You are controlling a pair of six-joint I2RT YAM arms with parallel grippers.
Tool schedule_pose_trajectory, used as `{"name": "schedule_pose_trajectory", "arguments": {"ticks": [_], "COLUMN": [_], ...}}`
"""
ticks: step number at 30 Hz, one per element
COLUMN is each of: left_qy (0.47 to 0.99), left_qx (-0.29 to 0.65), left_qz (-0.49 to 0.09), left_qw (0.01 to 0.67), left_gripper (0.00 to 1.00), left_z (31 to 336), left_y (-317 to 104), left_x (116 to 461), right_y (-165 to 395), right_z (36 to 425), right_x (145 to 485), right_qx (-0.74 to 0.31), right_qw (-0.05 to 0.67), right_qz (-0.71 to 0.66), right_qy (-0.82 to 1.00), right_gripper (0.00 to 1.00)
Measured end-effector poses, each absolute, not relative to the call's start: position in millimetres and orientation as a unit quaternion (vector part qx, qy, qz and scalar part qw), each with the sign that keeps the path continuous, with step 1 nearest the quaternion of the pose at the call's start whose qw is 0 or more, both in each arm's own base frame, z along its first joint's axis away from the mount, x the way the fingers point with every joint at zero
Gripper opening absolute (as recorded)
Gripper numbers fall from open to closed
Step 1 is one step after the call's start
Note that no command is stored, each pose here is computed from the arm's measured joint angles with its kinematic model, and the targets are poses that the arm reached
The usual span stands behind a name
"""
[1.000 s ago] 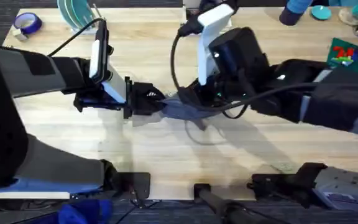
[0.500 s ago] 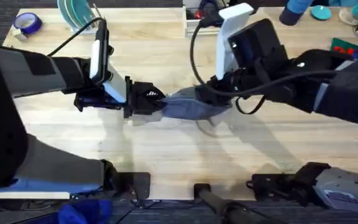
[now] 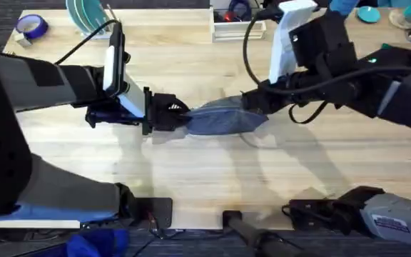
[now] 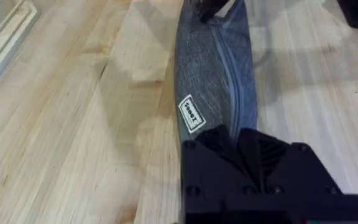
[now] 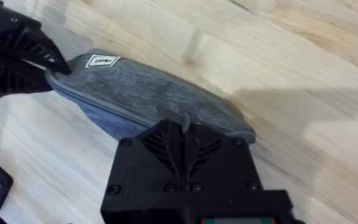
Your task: Unzip the bag, pick up the pens from the table one at a time and place them inside, then zip the bag closed.
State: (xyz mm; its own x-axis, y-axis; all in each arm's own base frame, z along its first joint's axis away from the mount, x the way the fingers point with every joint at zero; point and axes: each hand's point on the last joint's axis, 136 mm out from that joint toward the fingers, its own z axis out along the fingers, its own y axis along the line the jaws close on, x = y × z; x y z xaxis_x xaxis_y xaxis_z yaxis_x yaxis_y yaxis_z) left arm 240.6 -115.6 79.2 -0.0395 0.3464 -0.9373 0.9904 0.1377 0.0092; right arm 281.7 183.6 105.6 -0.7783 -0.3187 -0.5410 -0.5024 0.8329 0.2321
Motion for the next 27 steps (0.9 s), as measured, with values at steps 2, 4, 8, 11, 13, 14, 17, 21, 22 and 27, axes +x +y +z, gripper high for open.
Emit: {"name": "schedule_pose_trajectory", "arguments": {"ticks": [2,4,8,11,13,14,17,21,22,27], "left_qy": [0.617,0.616,0.616,0.616,0.616,0.615,0.615,0.615,0.614,0.614], "left_qx": [0.542,0.542,0.542,0.542,0.542,0.542,0.542,0.542,0.542,0.543], "left_qz": [-0.373,-0.373,-0.373,-0.373,-0.374,-0.374,-0.374,-0.375,-0.375,-0.376], "left_qw": [0.433,0.433,0.433,0.433,0.433,0.433,0.433,0.434,0.434,0.432], "left_gripper": [0.043,0.043,0.043,0.043,0.043,0.043,0.043,0.043,0.043,0.042], "left_z": [79,79,79,79,80,80,80,80,80,80], "left_y": [-116,-117,-117,-117,-117,-117,-117,-118,-118,-119], "left_x": [240,240,240,240,240,240,240,240,240,239], "right_y": [178,173,161,152,147,144,134,121,118,90], "right_z": [105,105,102,100,100,100,98,97,97,94], "right_x": [282,282,283,284,286,287,289,292,293,301], "right_qx": [-0.218,-0.212,-0.204,-0.198,-0.194,-0.190,-0.180,-0.165,-0.163,-0.135], "right_qw": [0.245,0.241,0.233,0.230,0.229,0.228,0.227,0.227,0.227,0.234], "right_qz": [0.185,0.185,0.180,0.178,0.178,0.177,0.172,0.169,0.169,0.137], "right_qy": [0.926,0.929,0.934,0.936,0.937,0.938,0.942,0.945,0.945,0.953], "right_gripper": [0.032,0.031,0.031,0.031,0.031,0.030,0.030,0.030,0.030,0.031]}}
